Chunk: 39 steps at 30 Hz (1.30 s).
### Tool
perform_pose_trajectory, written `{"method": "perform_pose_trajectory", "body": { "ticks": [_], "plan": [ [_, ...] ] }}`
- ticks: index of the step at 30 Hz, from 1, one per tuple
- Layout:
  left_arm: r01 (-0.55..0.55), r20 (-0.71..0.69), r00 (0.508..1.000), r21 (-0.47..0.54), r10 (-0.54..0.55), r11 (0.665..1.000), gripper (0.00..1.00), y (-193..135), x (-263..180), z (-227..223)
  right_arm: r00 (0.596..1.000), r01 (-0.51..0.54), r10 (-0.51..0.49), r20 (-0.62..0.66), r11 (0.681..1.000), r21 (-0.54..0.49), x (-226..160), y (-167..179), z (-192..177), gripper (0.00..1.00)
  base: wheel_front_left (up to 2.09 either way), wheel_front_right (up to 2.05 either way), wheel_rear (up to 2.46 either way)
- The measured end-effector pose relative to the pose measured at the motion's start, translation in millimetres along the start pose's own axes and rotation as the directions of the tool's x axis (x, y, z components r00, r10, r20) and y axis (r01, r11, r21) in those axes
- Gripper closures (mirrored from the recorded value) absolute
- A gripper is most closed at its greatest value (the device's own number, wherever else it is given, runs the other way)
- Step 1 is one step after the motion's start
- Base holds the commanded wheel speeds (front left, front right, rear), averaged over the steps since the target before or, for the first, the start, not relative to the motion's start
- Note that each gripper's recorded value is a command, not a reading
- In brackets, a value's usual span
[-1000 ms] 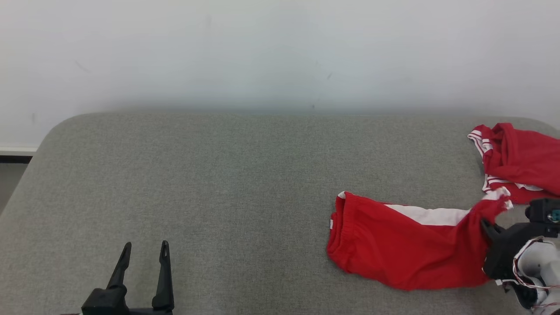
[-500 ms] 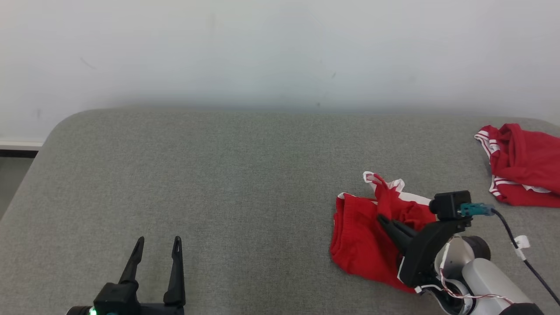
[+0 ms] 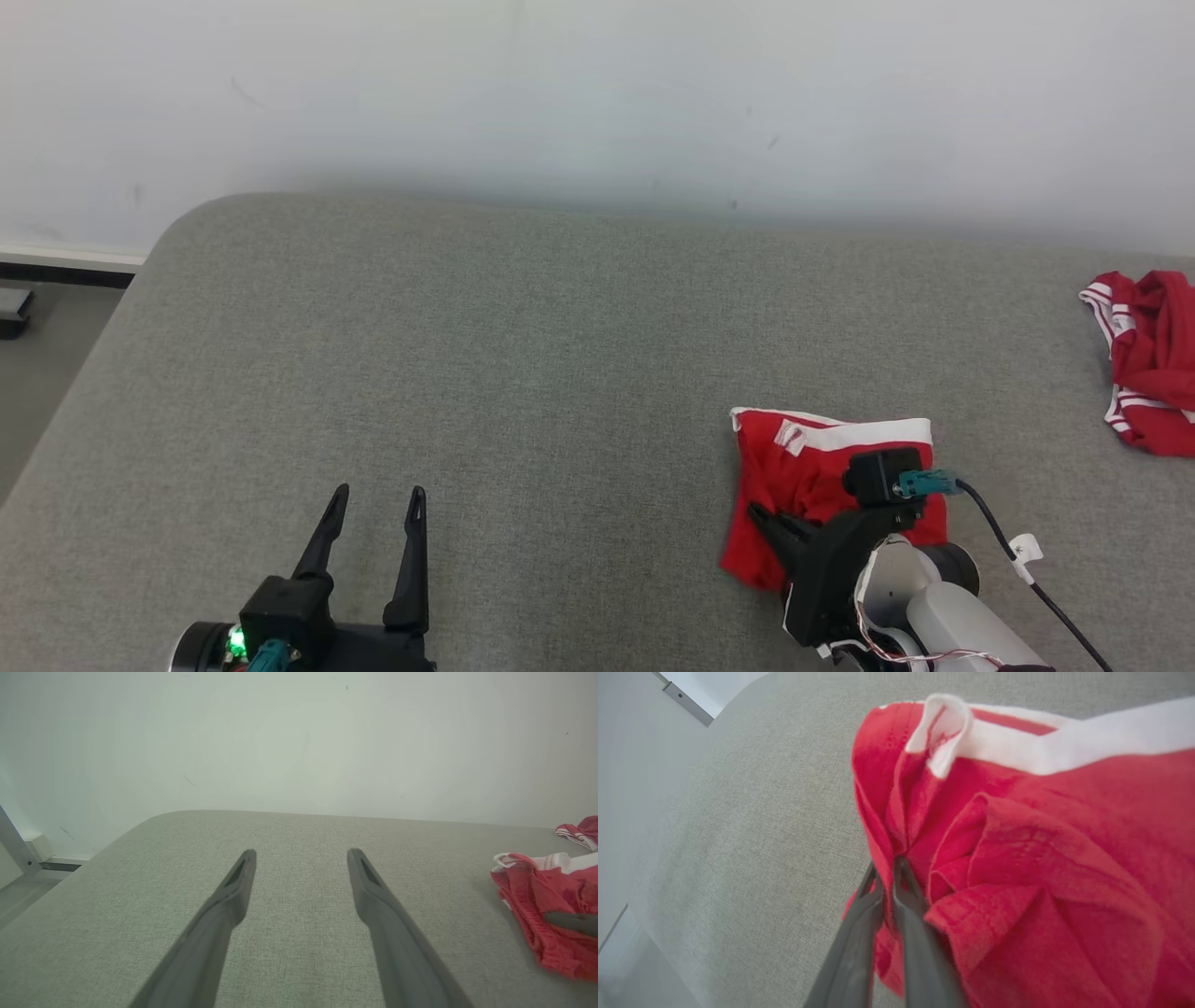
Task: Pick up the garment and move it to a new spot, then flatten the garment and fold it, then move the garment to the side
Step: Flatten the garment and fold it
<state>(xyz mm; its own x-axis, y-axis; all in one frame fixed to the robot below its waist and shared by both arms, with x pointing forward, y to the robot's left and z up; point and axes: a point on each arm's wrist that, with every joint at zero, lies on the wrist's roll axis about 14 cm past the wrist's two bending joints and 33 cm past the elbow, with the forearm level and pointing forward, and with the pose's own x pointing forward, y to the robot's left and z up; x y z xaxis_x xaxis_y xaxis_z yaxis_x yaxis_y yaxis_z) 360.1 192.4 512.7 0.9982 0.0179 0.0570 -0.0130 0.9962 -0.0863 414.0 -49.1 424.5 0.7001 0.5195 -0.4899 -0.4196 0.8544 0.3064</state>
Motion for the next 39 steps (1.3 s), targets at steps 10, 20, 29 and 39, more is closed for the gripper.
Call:
{"method": "perform_pose_trajectory", "body": {
  "ticks": [10,20,29,39],
  "plan": [
    [0.002,0.017,1.000,0.013,-0.002,1.000,0.00,4,2,5,0.962,0.035,-0.022,0.274,0.998,-0.044,-39,-19,67,0.00,0.00,0.00,0.00],
    [0.014,0.030,0.999,0.008,-0.014,1.000,0.00,-2,3,8,0.960,0.159,-0.148,0.236,0.987,-0.028,-80,-71,52,0.00,0.00,0.00,0.00],
    [-0.005,0.008,1.000,0.002,0.005,1.000,0.00,2,2,1,0.987,0.122,-0.108,0.123,0.987,-0.106,-48,-59,45,0.00,0.00,0.00,0.00],
    [-0.061,-0.015,0.998,-0.001,0.061,0.998,0.00,19,-6,-6,0.997,0.083,-0.083,0.002,0.986,-0.146,-17,-53,26,0.75,0.00,0.00,0.00]
  ]
}}
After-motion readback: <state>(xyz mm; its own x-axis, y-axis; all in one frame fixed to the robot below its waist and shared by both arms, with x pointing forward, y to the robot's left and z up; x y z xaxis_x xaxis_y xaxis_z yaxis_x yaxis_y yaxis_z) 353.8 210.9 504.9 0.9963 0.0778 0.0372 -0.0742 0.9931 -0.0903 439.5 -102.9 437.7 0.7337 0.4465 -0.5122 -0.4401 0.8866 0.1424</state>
